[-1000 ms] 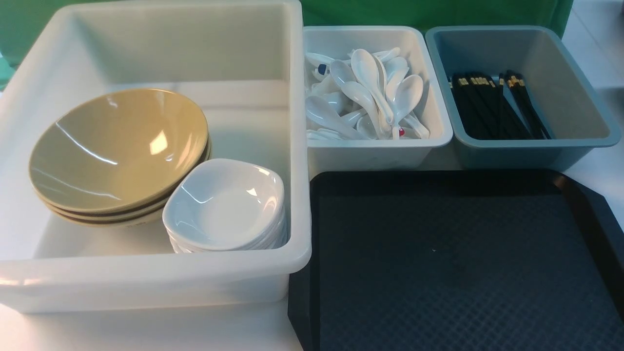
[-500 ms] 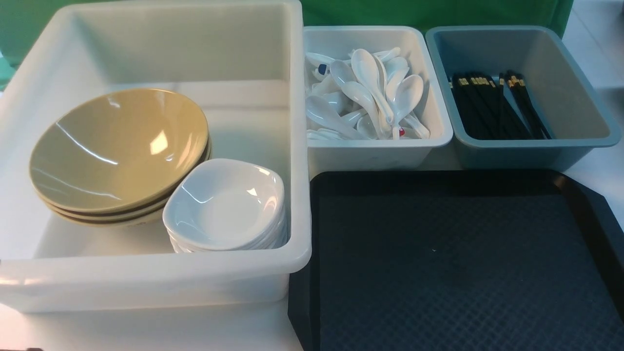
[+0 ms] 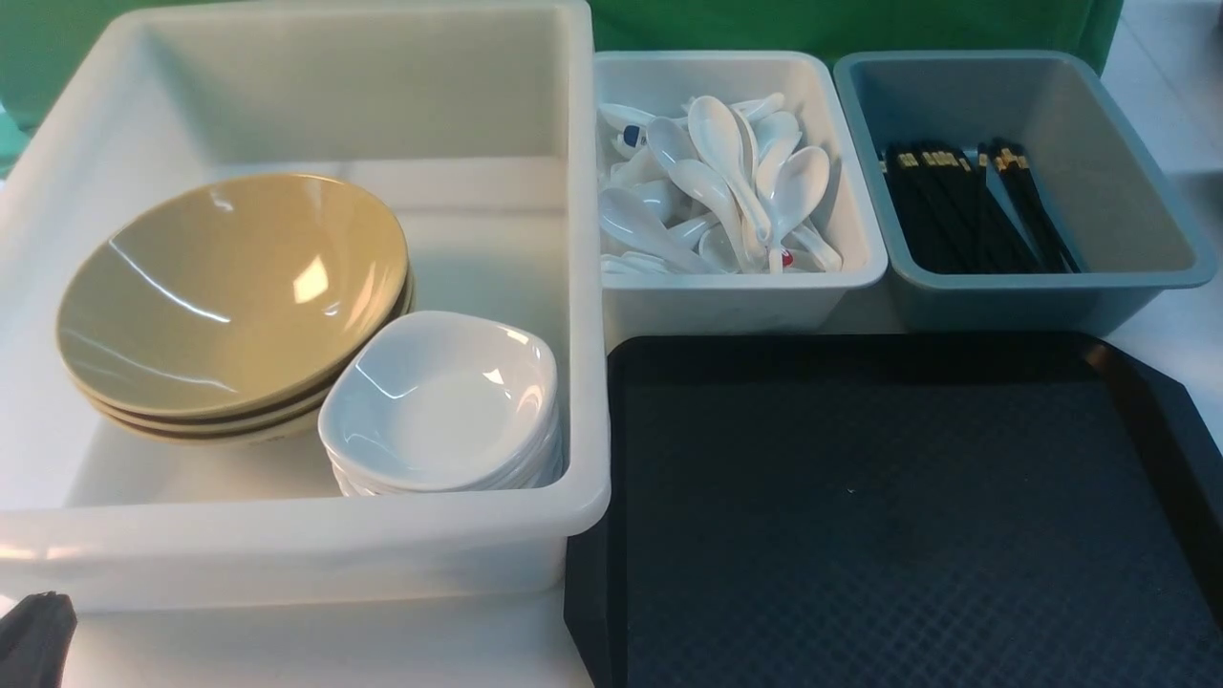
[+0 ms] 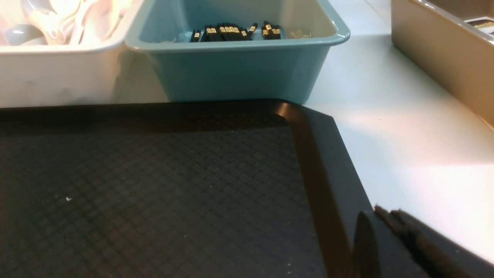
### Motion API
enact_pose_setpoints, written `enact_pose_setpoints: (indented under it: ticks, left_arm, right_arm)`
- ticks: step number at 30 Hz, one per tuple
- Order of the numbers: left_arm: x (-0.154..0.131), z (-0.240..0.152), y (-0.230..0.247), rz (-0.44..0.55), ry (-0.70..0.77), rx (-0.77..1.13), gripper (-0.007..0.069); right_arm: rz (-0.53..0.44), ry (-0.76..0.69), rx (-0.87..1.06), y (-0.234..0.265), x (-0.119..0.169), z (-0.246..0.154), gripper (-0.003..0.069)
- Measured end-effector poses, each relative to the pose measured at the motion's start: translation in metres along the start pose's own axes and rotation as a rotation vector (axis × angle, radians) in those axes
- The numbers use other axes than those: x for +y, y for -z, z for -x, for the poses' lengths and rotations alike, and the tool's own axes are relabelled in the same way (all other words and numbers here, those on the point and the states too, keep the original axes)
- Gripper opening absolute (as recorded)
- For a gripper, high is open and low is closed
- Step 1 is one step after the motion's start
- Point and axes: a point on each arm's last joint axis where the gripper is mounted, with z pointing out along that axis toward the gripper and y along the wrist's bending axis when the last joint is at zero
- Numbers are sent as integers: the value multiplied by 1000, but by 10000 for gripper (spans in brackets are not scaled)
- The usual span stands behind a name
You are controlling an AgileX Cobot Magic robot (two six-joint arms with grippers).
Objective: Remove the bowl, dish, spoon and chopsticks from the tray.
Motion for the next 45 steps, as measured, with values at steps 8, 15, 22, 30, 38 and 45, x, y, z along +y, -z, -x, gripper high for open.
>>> enact_pose_setpoints:
  ticks: [8,15,22,30,38,45]
  left_arm:
    - [0,0,0,-1,3,1,-11]
    - [0,0,0,-1,3,1,-11]
    - [0,0,0,-1,3,1,-11]
    - [0,0,0,-1,4,1,-11]
    - [0,0,0,-1,4,1,-11]
    - [0,0,0,-1,4,1,-11]
  right_arm:
    - [0,0,0,0,0,0,45]
    - [0,0,0,0,0,0,47]
    - [0,0,0,0,0,0,57]
    - [0,0,0,0,0,0,63]
    - [0,0,0,0,0,0,76]
    - [0,0,0,0,0,0,78]
